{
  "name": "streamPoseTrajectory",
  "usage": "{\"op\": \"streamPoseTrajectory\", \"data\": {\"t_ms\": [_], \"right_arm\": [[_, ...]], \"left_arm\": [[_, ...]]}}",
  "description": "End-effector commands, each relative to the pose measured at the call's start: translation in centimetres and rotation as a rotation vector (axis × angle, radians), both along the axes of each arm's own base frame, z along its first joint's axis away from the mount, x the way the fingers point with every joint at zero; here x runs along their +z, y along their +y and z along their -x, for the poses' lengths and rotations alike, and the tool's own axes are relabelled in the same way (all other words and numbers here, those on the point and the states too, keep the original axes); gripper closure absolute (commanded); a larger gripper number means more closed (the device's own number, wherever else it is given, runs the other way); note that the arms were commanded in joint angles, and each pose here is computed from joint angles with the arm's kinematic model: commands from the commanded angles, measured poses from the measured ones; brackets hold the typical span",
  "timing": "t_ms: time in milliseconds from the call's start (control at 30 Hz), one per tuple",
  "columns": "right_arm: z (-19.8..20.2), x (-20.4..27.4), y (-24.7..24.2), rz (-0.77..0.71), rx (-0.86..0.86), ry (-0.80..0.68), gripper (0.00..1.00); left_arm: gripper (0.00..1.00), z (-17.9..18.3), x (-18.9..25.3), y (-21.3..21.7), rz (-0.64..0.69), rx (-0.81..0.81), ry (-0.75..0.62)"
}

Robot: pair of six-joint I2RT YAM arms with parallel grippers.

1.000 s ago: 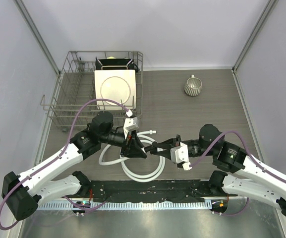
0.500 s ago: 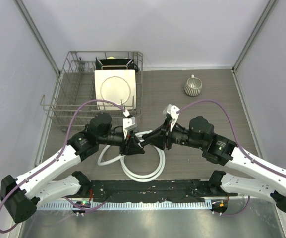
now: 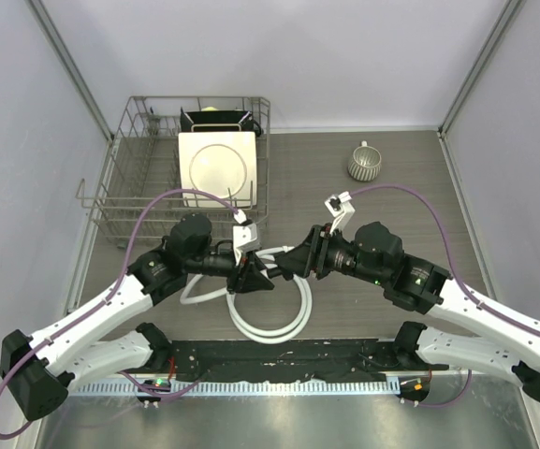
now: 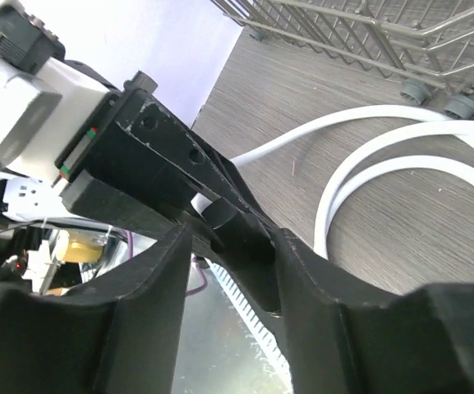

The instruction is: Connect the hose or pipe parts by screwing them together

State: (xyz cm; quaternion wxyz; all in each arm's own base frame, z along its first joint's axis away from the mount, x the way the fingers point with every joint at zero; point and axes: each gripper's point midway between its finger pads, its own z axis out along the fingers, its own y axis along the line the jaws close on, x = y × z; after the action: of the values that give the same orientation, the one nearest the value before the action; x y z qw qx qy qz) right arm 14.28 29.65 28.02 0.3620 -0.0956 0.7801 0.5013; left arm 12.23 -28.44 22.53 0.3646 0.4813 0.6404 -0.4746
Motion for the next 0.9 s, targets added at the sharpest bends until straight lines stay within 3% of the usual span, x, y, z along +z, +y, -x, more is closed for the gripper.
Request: {"op": "streamPoseTrajectory", "data": {"t_ms": [0,33,100,133,233,267,467,700,867], "right_arm": [[1.1,5.4,-0.2,-0.164,0.016,-0.057,0.43],[0.7,5.4,-0.9,-0.132,0.001,-0.135,0.31],[1.0,5.9,-2.2,-0.115,0.008,-0.257,0.24],[0.9,5.7,-2.7,-0.052,0.035,-0.390,0.19],[1.6,4.9,-3.8,0.055,0.127,-0.665,0.13],[2.1,3.7,-3.7,0.146,0.238,-0.880,0.13],[3.4,5.5,-4.0,0.215,0.344,-1.547,0.05],[3.2,8.6,-3.3,0.285,0.361,-1.789,0.05],[3.7,7.1,-3.2,0.361,0.519,-1.794,0.06]], "left_arm": [[1.00,-1.6,2.1,-0.9,0.053,0.008,-0.119],[1.00,-1.3,2.1,-0.9,0.053,0.000,-0.102],[1.00,-0.9,2.1,-0.9,0.058,-0.025,-0.095],[1.00,-0.6,2.1,-0.9,0.062,-0.019,-0.064],[1.00,0.0,2.4,-0.7,0.085,-0.024,-0.055],[1.00,0.0,2.4,-0.7,0.088,-0.024,-0.049],[1.00,1.4,5.5,-1.8,0.193,-0.081,0.104],[1.00,1.9,8.2,-2.5,0.256,-0.108,0.211],[1.00,2.6,9.1,-2.6,0.276,-0.156,0.297]]}}
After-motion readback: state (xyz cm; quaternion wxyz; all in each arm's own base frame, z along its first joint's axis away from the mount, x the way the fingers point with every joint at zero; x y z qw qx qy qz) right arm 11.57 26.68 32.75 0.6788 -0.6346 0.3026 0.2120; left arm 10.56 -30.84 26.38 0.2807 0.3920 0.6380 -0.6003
